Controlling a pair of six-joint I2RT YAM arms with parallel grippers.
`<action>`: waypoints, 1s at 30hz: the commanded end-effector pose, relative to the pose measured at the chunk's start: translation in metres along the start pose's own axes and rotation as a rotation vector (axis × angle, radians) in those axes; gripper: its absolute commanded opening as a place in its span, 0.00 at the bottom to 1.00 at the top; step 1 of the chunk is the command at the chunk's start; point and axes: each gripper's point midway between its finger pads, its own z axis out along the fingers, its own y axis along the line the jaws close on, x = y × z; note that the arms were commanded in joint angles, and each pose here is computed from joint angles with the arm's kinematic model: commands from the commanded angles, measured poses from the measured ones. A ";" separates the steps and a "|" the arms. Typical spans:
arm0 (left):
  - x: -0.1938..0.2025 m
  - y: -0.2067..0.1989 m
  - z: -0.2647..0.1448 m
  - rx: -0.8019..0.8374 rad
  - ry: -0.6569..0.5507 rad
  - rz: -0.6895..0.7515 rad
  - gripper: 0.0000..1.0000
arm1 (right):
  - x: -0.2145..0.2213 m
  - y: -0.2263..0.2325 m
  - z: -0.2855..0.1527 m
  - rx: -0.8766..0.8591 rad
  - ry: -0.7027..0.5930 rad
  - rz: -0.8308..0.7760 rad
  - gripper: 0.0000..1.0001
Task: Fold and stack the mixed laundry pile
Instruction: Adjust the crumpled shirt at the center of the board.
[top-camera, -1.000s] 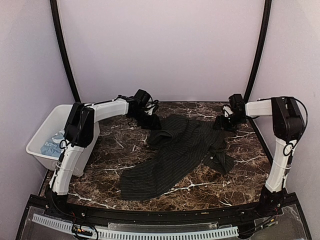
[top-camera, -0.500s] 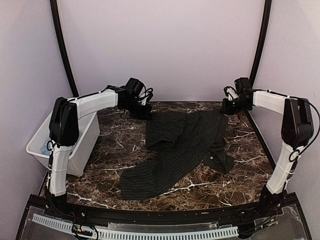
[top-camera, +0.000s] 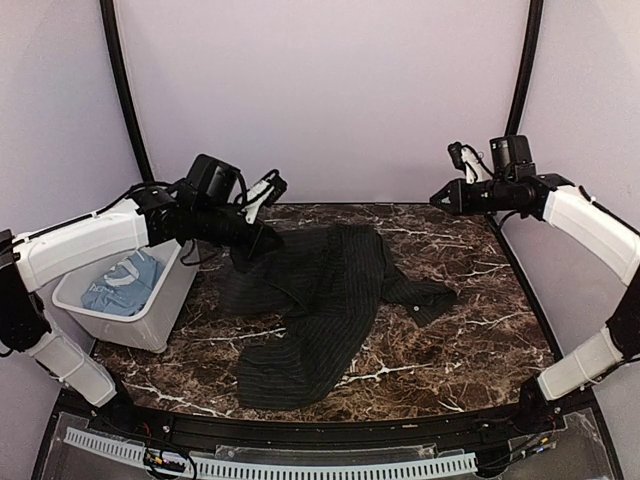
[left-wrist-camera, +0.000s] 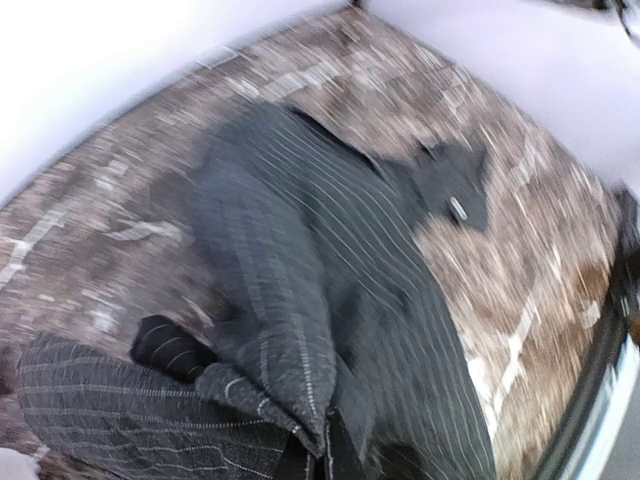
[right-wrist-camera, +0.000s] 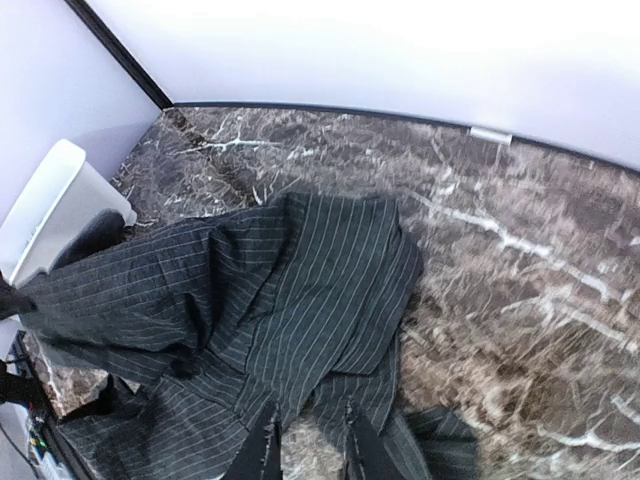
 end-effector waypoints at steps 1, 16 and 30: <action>0.101 -0.030 0.010 0.104 0.308 0.080 0.00 | 0.058 -0.022 0.026 0.017 0.148 0.073 0.30; 0.142 0.011 0.020 -0.137 0.516 0.025 0.42 | 0.032 -0.053 0.157 -0.094 0.234 0.135 0.65; 0.131 0.066 0.030 -0.232 0.463 -0.225 0.71 | 0.089 -0.082 0.225 -0.013 0.367 0.165 0.57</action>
